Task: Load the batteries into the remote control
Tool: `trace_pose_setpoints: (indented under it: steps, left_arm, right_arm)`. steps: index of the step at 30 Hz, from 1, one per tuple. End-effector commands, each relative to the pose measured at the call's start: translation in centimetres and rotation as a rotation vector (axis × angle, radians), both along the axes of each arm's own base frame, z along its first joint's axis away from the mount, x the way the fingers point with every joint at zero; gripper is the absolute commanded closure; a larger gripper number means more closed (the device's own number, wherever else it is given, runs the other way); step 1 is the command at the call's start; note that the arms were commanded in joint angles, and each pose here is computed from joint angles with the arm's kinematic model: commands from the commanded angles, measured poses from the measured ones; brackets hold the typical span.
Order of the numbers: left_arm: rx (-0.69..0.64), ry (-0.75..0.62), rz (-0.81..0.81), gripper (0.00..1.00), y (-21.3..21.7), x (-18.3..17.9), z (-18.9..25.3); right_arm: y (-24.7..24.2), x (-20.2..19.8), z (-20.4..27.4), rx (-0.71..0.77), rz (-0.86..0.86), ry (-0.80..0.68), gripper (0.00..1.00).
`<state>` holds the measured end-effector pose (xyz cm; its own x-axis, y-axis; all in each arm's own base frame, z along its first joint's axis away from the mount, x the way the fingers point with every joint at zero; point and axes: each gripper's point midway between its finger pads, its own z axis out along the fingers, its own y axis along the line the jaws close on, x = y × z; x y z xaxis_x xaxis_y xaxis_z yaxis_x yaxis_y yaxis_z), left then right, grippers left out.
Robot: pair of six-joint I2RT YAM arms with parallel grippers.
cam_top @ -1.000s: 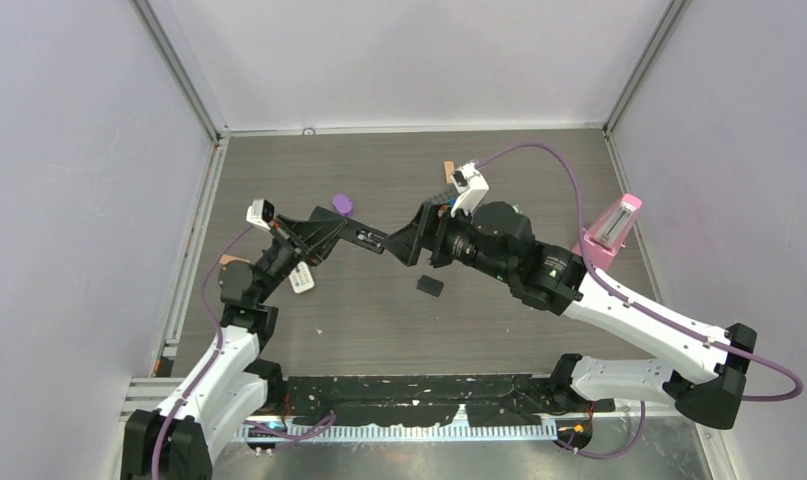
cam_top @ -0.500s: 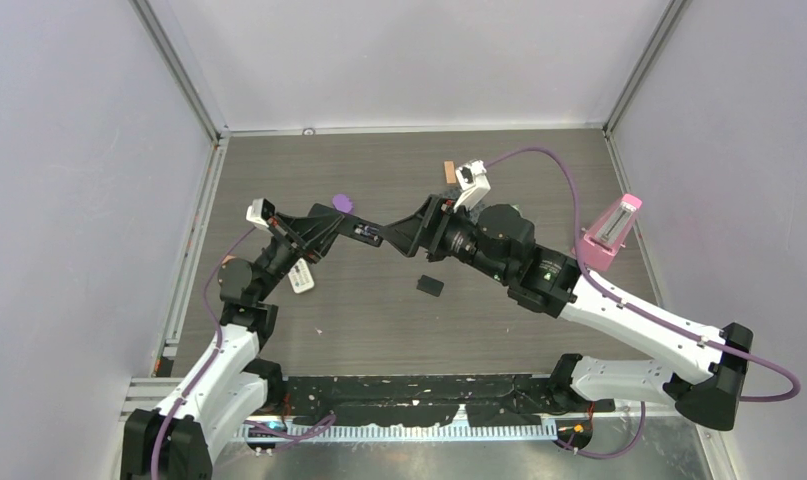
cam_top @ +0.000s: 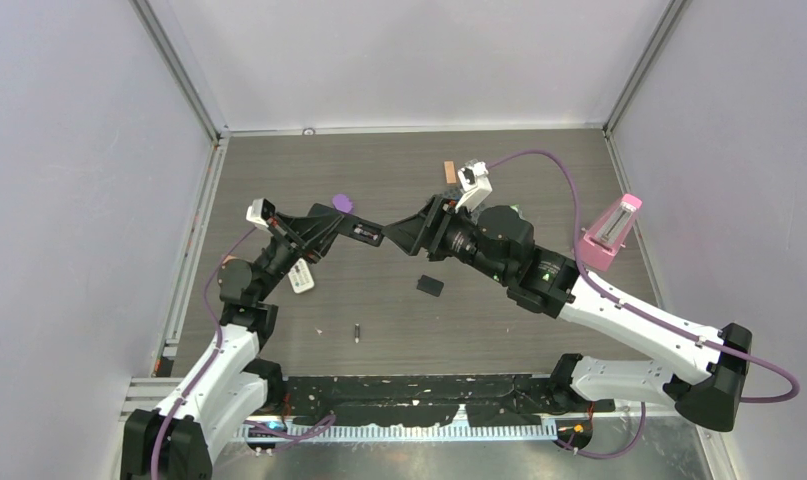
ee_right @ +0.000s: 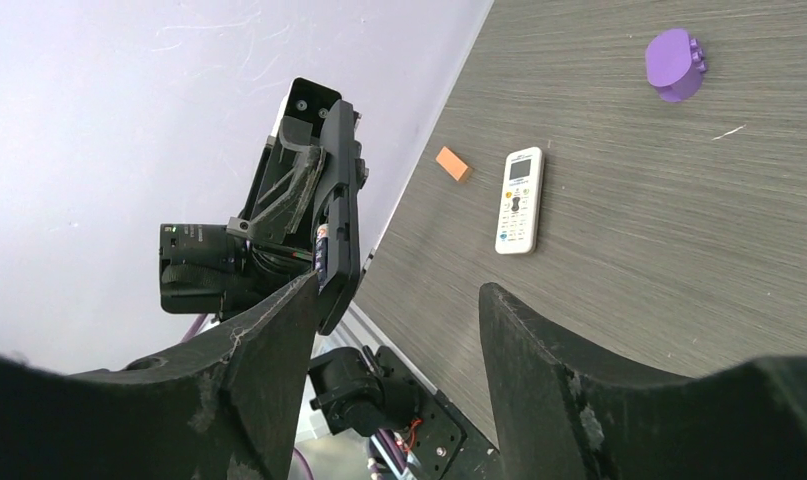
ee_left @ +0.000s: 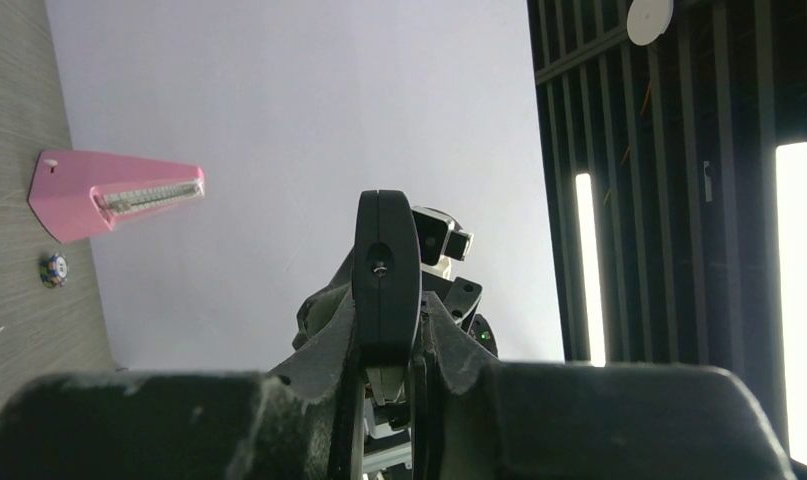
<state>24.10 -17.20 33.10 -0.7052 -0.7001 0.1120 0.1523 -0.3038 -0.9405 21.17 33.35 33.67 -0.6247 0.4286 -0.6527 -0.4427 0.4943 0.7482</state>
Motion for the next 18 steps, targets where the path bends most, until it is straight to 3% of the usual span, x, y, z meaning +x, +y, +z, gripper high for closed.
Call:
trace_pose_setpoints:
  steps: [1, 6, 12, 18]
  left_arm:
    - [-0.005, -0.072, 0.021, 1.0, 0.2, -0.5, 1.5]
    - [0.179, -0.042, 0.09, 1.0, 0.2, 1.3, -2.6]
    - [0.464, 0.068, 0.144, 1.0, 0.9, 3.0, -9.2]
    - [0.868, 0.144, 0.257, 1.0, 4.3, 4.2, -13.1]
  right_arm:
    - [0.0, 0.4, 2.0, 0.056, -0.012, -0.04, 0.35]
    - [-0.3, 0.5, 0.7, -0.074, 0.006, -0.077, 0.29]
    - [-0.8, 0.7, -5.5, -0.349, 0.043, -0.025, 0.27]
    - [-0.1, 0.6, -12.0, -0.58, 0.14, 0.006, 0.28]
